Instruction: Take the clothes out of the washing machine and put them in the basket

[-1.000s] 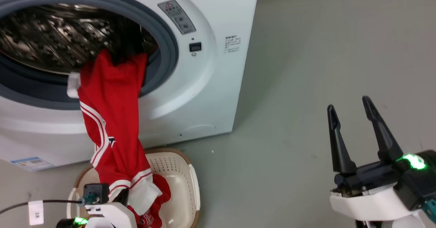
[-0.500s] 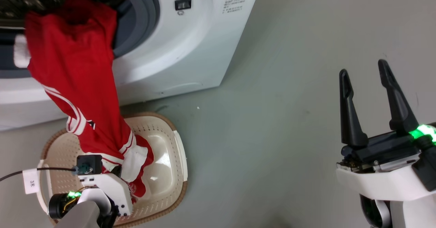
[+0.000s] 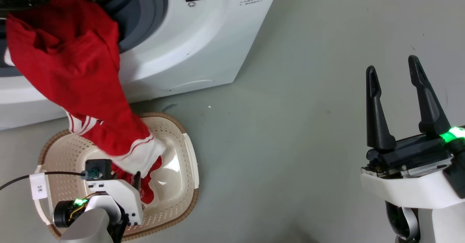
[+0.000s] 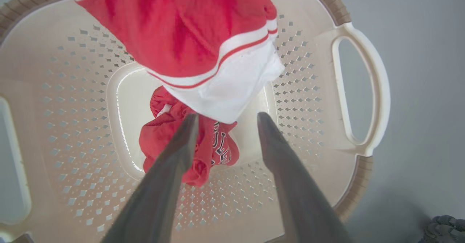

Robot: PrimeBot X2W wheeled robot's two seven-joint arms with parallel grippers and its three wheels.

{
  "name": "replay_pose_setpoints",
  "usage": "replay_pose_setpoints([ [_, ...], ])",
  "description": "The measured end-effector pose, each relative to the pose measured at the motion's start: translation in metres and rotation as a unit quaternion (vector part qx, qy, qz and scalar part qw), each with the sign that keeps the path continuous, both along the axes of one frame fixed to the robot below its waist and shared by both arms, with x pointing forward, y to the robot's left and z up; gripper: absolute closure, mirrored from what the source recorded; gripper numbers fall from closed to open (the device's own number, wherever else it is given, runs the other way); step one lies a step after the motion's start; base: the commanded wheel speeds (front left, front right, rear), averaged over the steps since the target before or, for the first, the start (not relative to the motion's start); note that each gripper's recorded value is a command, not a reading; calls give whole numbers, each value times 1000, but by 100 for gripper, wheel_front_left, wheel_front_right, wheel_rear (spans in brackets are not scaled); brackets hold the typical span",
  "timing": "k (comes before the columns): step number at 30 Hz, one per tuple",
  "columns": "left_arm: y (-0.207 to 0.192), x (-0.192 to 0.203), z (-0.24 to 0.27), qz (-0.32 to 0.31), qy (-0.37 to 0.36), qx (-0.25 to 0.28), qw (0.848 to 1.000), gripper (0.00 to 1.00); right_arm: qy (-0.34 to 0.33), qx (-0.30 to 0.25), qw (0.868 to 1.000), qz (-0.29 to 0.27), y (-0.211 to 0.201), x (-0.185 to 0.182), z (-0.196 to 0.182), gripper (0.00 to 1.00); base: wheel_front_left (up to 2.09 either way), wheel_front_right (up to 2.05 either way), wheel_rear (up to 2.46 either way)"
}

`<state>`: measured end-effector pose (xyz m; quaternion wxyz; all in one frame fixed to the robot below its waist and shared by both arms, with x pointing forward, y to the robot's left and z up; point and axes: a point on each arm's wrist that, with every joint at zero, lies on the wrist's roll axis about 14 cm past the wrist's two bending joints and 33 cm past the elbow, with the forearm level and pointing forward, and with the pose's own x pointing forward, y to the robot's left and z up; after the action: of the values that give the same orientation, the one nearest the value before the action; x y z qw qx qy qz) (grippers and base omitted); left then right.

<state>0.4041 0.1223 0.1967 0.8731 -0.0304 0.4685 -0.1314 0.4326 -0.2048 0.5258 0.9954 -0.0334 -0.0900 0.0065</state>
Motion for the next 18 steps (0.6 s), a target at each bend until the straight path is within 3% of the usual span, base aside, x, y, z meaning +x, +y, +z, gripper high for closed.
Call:
replay_pose_setpoints([
  [10,2,-23,29,4,-21,0,1000,0,-17,4,1000,8,8,-22,18,0,0,0,0],
  [14,5,-5,59,15,-80,2,997,0,-28,6,1000,11,11,-34,28,0,0,0,0],
  [18,11,-11,77,28,-113,7,993,0,-36,6,999,17,16,-43,35,0,0,0,0],
])
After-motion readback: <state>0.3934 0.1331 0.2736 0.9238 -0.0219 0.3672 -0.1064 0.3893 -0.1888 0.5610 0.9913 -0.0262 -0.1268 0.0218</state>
